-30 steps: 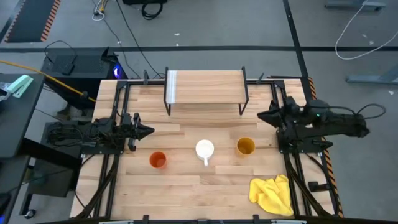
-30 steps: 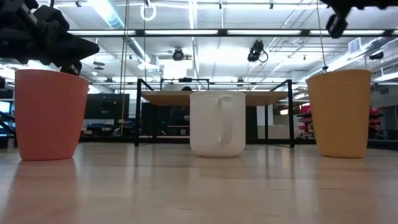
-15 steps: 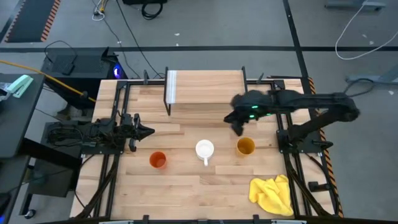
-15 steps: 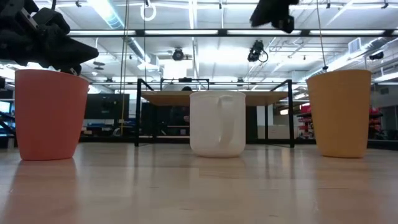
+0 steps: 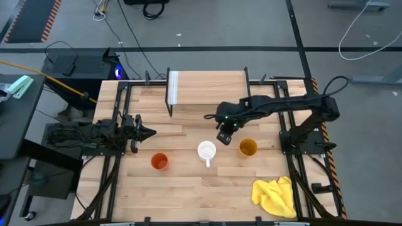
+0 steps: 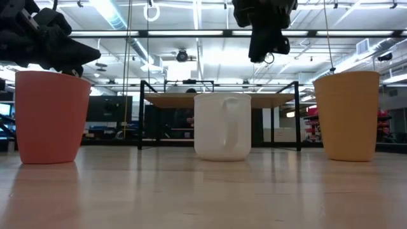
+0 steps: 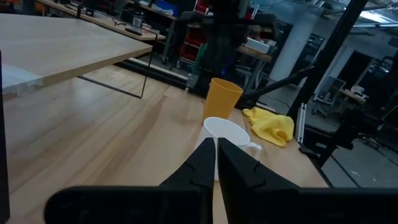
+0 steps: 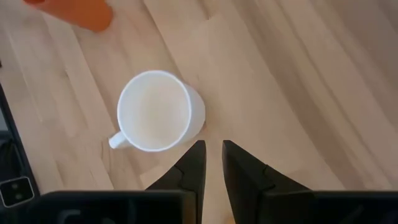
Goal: Stack small to large cups/mugs on shelf
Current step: Put the white mug on the shelf
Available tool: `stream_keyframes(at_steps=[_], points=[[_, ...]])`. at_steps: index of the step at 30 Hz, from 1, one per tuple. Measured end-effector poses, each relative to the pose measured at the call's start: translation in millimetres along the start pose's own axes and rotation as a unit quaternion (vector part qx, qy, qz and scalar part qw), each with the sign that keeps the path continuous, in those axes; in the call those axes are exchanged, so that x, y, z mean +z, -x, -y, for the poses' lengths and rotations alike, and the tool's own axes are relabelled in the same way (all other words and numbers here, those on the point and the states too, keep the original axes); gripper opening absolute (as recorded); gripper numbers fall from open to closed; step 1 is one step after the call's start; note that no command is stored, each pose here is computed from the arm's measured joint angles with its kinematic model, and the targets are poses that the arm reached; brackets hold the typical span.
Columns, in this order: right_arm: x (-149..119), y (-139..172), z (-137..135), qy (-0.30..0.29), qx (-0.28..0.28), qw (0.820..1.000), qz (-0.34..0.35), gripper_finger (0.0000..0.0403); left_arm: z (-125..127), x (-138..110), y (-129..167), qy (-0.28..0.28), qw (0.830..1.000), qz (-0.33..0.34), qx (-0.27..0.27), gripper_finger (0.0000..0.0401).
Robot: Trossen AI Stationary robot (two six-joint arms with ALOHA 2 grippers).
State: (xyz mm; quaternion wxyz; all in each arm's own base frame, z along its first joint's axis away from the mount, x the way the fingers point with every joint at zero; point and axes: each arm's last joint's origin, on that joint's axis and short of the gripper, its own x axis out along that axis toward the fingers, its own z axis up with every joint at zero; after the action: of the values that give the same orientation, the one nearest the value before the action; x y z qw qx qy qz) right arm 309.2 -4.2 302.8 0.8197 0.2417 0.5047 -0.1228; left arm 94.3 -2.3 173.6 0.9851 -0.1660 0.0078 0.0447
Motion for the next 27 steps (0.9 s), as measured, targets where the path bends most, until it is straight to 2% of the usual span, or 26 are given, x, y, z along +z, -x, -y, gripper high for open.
stream_keyframes(at_steps=[3, 8, 11, 17, 27], points=[[-1, 13, 1, 0.0, -0.003, 1.0, 0.024, 0.0061, 0, -1, -1, -0.028, 1.0, -0.008, 0.003, 0.0033], [-4, 33, 3, 0.001, -0.012, 0.998, 0.063, 0.0061, 0, 1, -4, -0.029, 0.998, -0.044, 0.021, 0.0046], [-6, 39, 4, 0.002, -0.013, 0.997, 0.075, 0.0061, 7, 20, -6, -0.029, 0.999, -0.034, 0.026, 0.0053], [-6, 41, 4, 0.007, -0.014, 0.997, 0.077, 0.0061, 22, 58, -21, -0.061, 0.995, -0.066, 0.046, 0.0062], [-8, 39, 5, 0.019, -0.024, 0.998, 0.061, 0.0061, 45, 97, -82, -0.103, 0.967, -0.212, 0.092, 0.0062]])
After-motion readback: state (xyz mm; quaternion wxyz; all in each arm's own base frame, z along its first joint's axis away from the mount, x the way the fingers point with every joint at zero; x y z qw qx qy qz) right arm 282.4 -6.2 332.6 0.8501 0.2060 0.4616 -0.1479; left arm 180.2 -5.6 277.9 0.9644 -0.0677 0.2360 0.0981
